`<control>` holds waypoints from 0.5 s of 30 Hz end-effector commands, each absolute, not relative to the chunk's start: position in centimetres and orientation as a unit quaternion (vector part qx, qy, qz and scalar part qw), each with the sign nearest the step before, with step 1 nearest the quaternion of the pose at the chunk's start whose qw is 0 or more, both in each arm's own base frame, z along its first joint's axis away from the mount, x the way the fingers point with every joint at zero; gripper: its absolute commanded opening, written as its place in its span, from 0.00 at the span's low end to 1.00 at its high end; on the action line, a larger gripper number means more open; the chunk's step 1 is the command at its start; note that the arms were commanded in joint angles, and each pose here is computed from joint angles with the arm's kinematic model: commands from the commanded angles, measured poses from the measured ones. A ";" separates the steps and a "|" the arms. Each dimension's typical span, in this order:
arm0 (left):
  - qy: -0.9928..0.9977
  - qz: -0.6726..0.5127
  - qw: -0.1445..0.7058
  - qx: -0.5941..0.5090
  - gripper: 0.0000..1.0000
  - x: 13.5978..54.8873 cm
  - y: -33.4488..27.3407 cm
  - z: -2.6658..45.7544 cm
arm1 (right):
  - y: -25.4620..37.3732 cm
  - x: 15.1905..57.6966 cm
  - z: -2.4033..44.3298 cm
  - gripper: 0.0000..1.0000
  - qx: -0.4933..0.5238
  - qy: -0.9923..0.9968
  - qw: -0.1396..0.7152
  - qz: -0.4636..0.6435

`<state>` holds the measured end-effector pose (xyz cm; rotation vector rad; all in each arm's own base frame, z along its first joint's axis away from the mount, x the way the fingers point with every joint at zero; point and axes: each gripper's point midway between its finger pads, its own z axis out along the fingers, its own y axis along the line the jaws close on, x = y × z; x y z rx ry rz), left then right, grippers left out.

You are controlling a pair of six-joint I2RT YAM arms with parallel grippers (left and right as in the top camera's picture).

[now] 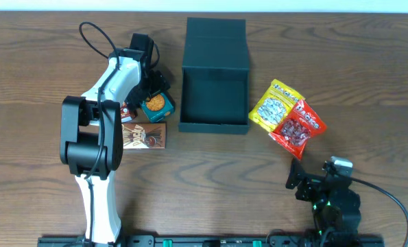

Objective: Pack container
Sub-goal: 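Close the left gripper on the teal box and lift it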

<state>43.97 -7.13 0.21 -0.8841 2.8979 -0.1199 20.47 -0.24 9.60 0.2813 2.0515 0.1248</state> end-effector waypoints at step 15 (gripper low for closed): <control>0.948 -0.062 0.073 -0.303 0.72 46.0 -7.5 2.1 | -0.4 20.5 9.3 0.99 0.115 0.853 0.507 0.047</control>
